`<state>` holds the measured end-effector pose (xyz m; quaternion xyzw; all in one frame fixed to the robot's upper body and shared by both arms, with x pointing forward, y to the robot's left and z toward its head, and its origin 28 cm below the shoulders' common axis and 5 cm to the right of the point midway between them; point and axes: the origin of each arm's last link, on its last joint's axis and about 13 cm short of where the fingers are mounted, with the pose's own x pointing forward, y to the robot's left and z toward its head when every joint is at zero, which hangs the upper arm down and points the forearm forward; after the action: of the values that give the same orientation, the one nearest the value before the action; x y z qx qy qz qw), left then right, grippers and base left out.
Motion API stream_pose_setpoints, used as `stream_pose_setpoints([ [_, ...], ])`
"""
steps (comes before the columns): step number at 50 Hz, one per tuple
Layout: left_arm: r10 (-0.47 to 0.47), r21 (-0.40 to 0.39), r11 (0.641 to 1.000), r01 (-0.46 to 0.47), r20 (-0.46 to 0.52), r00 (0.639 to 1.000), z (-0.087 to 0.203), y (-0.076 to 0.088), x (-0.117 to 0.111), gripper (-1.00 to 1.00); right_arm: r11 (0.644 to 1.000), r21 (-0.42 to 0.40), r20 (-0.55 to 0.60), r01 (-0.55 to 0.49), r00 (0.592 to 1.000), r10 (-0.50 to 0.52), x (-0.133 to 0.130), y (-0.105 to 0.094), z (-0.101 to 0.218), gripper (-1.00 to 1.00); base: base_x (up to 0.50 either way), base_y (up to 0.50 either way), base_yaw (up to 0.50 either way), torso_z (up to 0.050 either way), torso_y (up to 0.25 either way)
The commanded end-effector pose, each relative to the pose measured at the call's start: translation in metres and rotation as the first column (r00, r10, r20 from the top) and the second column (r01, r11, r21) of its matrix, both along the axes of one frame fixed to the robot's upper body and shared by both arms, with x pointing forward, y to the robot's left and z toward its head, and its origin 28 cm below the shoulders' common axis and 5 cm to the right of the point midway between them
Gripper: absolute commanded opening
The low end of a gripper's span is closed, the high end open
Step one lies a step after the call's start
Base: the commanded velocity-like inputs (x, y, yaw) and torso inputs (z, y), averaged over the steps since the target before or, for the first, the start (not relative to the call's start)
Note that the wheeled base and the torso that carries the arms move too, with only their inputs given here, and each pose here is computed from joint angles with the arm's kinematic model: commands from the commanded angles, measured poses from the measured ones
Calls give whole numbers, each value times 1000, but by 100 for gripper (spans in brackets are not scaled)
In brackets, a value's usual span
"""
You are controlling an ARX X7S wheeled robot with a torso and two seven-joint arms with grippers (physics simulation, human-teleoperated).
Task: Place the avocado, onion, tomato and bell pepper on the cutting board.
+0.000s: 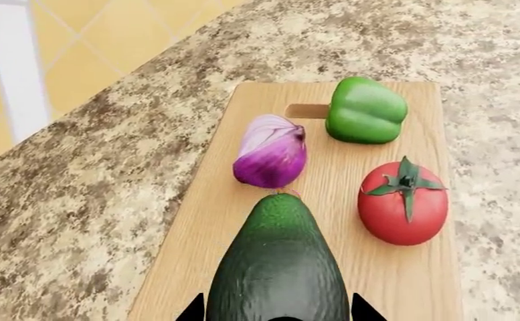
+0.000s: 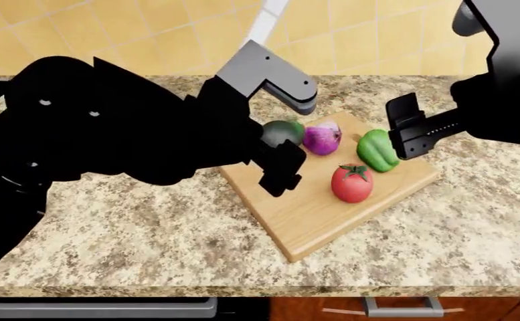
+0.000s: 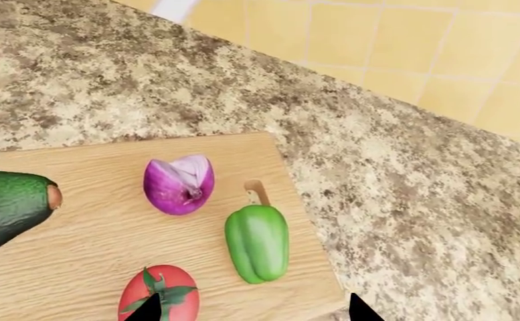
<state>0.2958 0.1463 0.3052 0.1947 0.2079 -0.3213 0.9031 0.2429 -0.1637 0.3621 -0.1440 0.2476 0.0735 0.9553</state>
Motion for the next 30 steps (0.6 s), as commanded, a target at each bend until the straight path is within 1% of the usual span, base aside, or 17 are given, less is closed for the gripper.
stream_pose_setpoints([
  [1,-17,5,1000,17,-27,999,-4,-3,0,-100,1000,-2,-4,-3,1000,3,3,0,-4,100,0,0,0,0,0],
  [12,-11,4,1000,11,-43,999,-10,-3,3,-100,1000,-5,-7,-3,1000,3,5,1,-7,100,0,0,0,0,1],
  [16,12,-1,1000,-12,-49,999,-11,-2,10,-100,1000,-6,-9,-5,1000,5,5,1,-8,100,0,0,1,0,0],
  [18,15,4,1000,-15,-50,999,-13,-3,14,-100,1000,-8,-11,-8,1000,8,6,2,-8,100,0,0,0,0,0],
  [23,-1,8,1000,2,-61,998,-15,-9,18,-100,1000,-9,-13,-11,1000,11,6,2,-9,100,0,0,0,0,0],
  [30,-2,12,1000,3,-70,998,-21,-10,24,-100,1000,-8,-13,-9,1000,9,6,2,-11,100,0,0,0,0,0],
])
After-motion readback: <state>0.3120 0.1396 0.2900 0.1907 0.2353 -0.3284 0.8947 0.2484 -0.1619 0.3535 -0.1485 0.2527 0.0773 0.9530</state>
